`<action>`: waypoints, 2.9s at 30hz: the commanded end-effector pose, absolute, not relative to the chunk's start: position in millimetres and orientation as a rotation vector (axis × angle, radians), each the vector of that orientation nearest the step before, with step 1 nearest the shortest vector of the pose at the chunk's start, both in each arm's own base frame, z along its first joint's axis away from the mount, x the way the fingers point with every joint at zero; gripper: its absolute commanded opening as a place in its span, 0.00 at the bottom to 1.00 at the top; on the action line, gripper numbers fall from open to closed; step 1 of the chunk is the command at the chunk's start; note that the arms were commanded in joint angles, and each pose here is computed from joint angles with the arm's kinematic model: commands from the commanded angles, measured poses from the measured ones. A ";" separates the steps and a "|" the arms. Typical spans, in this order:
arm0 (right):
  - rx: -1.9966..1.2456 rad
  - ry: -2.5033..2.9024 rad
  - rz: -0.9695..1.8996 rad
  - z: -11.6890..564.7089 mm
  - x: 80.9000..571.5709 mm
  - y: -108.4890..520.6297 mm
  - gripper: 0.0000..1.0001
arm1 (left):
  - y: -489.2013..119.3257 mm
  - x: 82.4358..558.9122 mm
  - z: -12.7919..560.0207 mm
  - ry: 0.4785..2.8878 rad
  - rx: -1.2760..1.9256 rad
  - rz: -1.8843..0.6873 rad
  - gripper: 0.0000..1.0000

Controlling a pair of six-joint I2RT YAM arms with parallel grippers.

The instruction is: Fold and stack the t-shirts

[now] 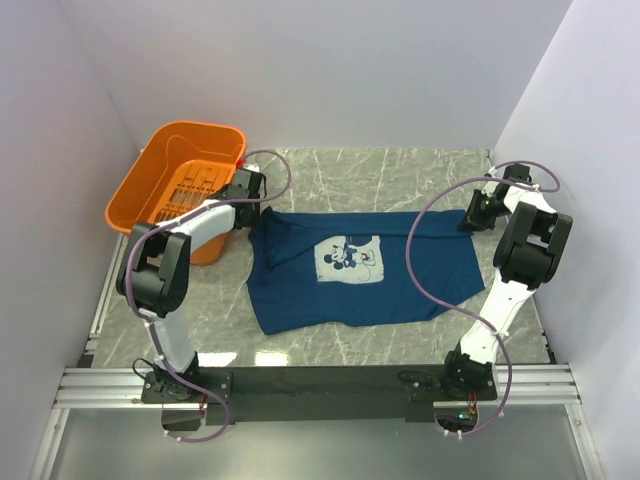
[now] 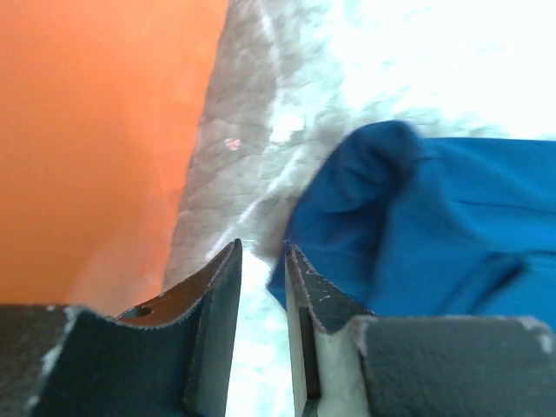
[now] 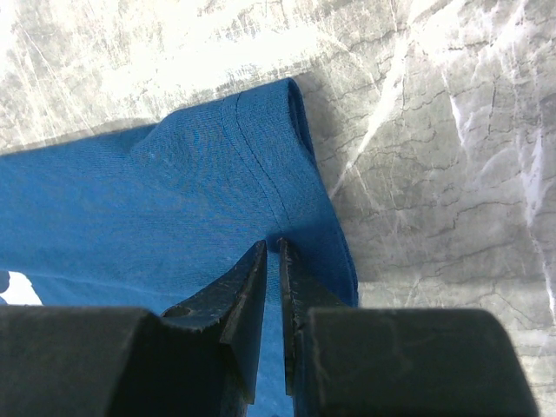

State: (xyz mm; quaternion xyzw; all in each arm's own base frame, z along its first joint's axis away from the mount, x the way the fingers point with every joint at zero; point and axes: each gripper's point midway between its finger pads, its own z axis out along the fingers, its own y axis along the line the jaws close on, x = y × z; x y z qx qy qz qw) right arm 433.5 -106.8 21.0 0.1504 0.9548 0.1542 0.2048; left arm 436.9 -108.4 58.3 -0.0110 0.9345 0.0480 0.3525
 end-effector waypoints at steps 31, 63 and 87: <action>0.405 2.645 0.418 27.3 437.2 -112.8 0.18 | -163.1 474.6 75.8 2.375 -0.338 -0.243 0.01; -0.468 2.360 0.505 157.4 423.9 -9.8 0.31 | -165.1 423.6 165.5 2.116 -0.219 -0.508 0.99; -2.081 1.307 0.426 128.0 358.7 336.2 0.53 | -72.7 292.8 240.0 1.851 -0.054 -0.221 0.99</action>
